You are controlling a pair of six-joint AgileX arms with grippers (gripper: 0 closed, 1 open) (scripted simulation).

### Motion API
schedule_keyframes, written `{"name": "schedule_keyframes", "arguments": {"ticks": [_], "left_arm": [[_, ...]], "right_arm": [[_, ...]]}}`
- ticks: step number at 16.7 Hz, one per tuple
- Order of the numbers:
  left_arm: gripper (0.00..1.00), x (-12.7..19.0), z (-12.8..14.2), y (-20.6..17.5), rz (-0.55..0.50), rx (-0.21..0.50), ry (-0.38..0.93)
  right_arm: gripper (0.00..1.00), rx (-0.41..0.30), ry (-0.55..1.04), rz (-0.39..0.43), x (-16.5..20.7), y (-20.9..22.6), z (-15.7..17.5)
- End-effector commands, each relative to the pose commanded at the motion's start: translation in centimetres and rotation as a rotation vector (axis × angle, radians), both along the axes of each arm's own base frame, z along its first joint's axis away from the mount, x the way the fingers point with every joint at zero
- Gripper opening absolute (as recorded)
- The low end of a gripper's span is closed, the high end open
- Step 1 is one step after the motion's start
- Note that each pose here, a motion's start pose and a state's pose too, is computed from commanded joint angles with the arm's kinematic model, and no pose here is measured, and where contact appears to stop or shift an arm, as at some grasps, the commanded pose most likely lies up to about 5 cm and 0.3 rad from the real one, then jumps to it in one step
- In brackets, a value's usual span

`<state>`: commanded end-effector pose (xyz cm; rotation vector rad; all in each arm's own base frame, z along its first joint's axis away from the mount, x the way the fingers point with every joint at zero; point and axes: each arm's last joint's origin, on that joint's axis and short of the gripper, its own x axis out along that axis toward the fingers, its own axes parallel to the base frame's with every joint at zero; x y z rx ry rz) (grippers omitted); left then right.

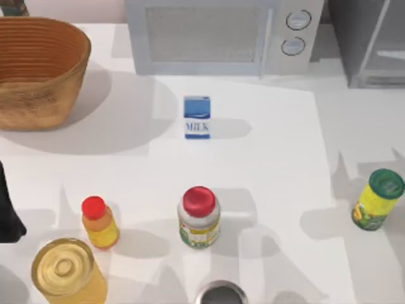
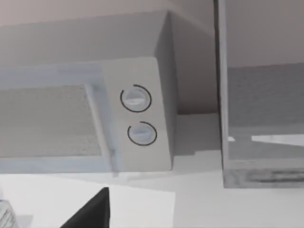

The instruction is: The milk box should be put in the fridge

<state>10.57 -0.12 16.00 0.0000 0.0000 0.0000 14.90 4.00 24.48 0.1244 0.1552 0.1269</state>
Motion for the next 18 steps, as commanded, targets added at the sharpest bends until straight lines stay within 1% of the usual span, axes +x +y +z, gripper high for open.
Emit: {"name": "schedule_keyframes", "arguments": {"ticks": [2,4,6,9,11,14,16,18], "left_arm": [[1.00,0.0,0.0,0.0,0.000,0.000,0.000],[1.00,0.0,0.0,0.0,0.000,0.000,0.000],[1.00,0.0,0.0,0.0,0.000,0.000,0.000],[1.00,0.0,0.0,0.0,0.000,0.000,0.000],[1.00,0.0,0.0,0.0,0.000,0.000,0.000],[1.00,0.0,0.0,0.0,0.000,0.000,0.000],[1.00,0.0,0.0,0.0,0.000,0.000,0.000],[1.00,0.0,0.0,0.0,0.000,0.000,0.000]], "right_arm": [[1.00,0.003,0.099,0.010,3.3,2.5,1.1],[1.00,-0.016,0.205,0.009,7.2,6.0,0.8],[1.00,-0.051,0.298,-0.002,11.1,10.3,-1.1],[1.00,-0.111,0.387,-0.029,15.4,17.1,-5.9],[1.00,-0.141,0.408,-0.048,17.0,21.1,-9.3],[1.00,-0.158,0.392,-0.075,18.0,26.1,-13.3],[1.00,-0.155,0.368,-0.089,18.2,28.5,-14.9],[1.00,-0.150,0.349,-0.099,18.1,29.9,-15.8]]}}
